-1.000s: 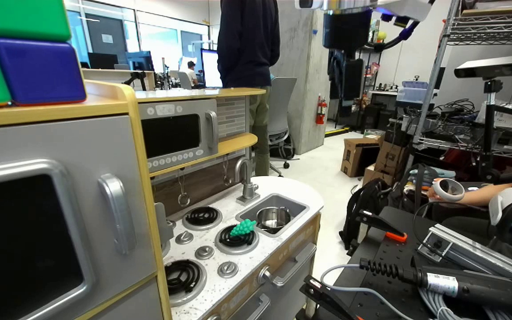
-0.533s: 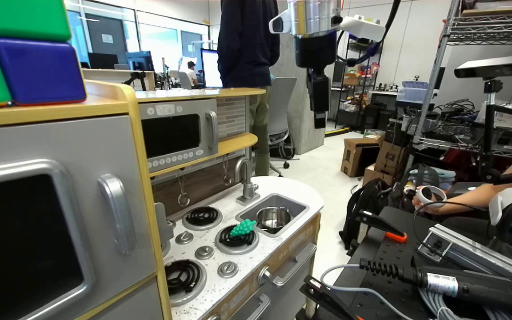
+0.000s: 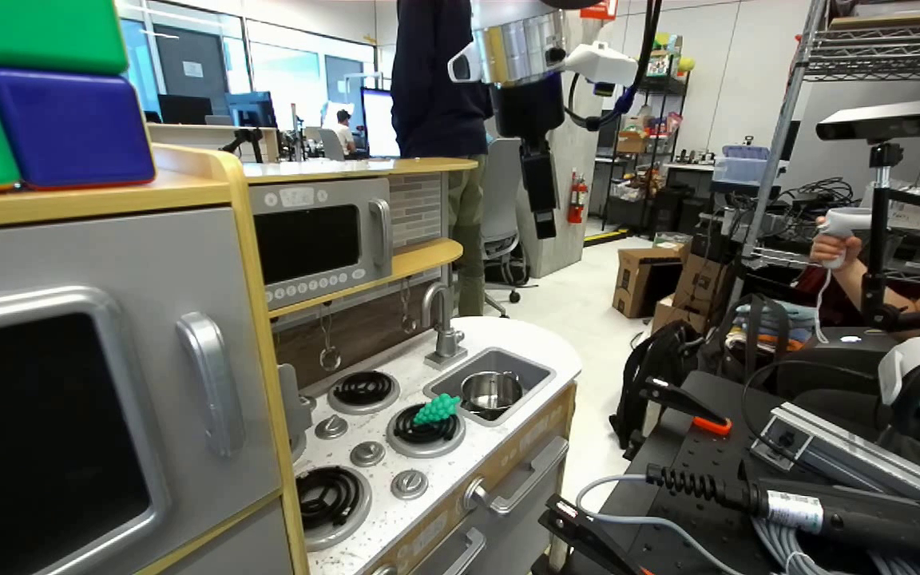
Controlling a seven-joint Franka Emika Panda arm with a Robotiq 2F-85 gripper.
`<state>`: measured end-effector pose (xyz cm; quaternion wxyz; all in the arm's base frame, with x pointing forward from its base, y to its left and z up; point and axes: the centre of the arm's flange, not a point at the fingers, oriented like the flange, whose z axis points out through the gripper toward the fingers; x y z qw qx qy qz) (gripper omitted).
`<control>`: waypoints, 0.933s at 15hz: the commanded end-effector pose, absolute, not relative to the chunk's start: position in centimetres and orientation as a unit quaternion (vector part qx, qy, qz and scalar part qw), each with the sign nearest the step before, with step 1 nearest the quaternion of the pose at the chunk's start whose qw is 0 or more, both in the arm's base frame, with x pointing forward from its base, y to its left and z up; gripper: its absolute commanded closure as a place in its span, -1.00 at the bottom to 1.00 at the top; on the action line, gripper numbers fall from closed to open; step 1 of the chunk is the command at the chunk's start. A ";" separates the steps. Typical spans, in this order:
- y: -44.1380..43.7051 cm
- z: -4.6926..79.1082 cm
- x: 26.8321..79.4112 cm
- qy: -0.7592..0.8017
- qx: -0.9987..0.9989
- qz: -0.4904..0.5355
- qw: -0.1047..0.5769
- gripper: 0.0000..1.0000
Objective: Put the grapes in the pot
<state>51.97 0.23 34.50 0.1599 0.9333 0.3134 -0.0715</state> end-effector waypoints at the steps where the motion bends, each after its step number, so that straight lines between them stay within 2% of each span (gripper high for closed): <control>1: -0.5 34.9 50.5 0.386 0.900 -0.081 0.186 -1.00; 4: -1.9 34.2 49.3 0.456 0.867 -0.088 0.181 -1.00; 12: -5.0 33.0 50.1 0.613 0.760 -0.048 0.208 -1.00; 14: -4.1 32.8 50.6 0.589 0.781 -0.062 0.200 -1.00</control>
